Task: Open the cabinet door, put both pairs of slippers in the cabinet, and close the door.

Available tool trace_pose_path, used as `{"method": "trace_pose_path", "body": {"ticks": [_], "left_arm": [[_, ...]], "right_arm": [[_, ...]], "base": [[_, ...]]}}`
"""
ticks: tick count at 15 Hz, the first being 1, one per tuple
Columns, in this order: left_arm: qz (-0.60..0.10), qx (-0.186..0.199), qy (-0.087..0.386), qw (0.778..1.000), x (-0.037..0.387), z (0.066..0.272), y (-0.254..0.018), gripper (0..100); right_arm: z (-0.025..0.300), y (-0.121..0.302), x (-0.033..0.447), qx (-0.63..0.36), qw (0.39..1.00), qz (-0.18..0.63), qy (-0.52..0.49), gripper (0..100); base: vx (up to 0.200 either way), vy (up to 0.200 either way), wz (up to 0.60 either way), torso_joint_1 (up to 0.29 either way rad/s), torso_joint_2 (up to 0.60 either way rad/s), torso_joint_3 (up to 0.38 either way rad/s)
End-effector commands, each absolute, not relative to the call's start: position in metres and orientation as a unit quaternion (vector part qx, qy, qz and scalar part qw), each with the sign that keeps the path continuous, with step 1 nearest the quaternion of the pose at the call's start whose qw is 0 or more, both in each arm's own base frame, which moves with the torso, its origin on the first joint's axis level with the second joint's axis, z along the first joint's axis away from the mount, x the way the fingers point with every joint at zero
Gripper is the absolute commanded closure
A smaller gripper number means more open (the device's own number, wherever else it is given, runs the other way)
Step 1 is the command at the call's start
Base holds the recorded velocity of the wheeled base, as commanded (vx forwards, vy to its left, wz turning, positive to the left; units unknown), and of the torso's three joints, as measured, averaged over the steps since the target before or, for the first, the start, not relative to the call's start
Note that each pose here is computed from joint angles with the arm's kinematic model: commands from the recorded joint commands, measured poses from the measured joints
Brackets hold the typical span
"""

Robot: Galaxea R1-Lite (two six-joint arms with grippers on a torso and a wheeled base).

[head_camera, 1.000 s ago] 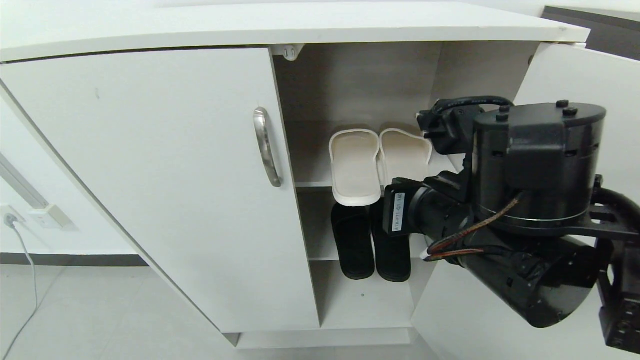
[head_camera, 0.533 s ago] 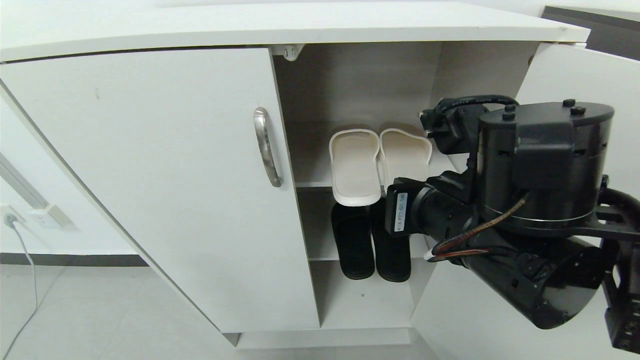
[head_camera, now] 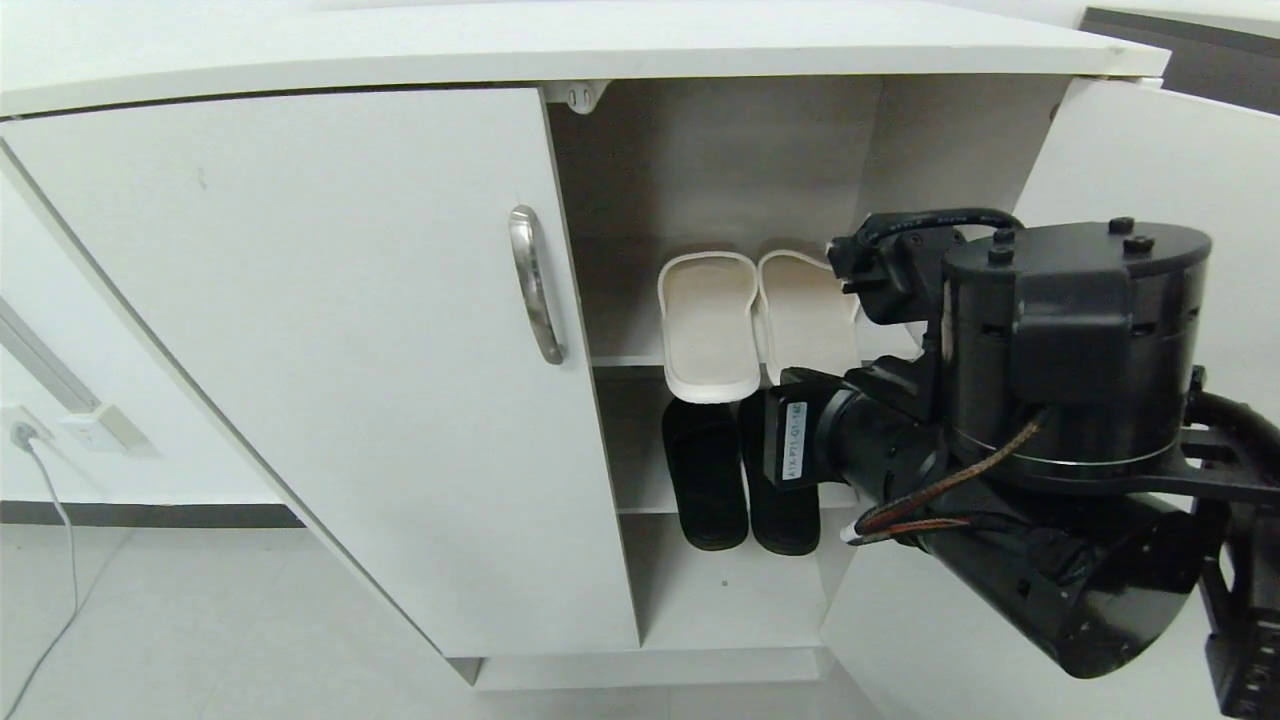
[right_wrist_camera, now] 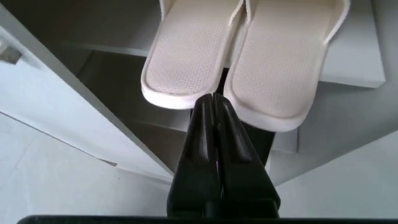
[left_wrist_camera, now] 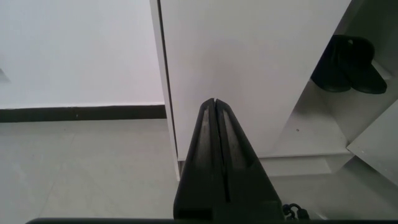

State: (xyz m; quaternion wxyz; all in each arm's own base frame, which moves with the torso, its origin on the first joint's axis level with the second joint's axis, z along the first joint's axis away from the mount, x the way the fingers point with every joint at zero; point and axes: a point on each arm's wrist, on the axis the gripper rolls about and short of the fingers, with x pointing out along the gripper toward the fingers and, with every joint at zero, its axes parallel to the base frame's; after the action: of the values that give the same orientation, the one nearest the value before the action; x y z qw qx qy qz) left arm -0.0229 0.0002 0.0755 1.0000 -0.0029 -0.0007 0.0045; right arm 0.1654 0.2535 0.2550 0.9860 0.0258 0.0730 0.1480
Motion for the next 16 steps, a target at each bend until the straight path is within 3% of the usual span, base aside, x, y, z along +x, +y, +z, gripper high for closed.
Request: {"method": "trace_pose_path", "body": {"ticks": [1, 14, 16], "left_arm": [[0.005, -0.003, 0.000, 1.000, -0.023, 0.075, 0.000, 100], [0.005, -0.003, 0.000, 1.000, -0.023, 0.075, 0.000, 100], [0.005, -0.003, 0.000, 1.000, -0.023, 0.075, 0.000, 100]], "right_arm": [[0.251, 0.255, 0.165, 0.021, 0.986, 0.150, 0.077, 100], [0.241, 0.251, 0.171, 0.010, 0.985, 0.146, 0.089, 100], [0.237, 0.247, 0.176, -0.006, 0.986, 0.138, 0.092, 100]], "base": [[-0.200, 0.000, 0.00, -0.007, 0.01, 0.002], [-0.200, 0.000, 0.00, 0.000, 0.00, 0.004], [0.000, 0.000, 0.00, 0.000, 0.00, 0.000]]}}
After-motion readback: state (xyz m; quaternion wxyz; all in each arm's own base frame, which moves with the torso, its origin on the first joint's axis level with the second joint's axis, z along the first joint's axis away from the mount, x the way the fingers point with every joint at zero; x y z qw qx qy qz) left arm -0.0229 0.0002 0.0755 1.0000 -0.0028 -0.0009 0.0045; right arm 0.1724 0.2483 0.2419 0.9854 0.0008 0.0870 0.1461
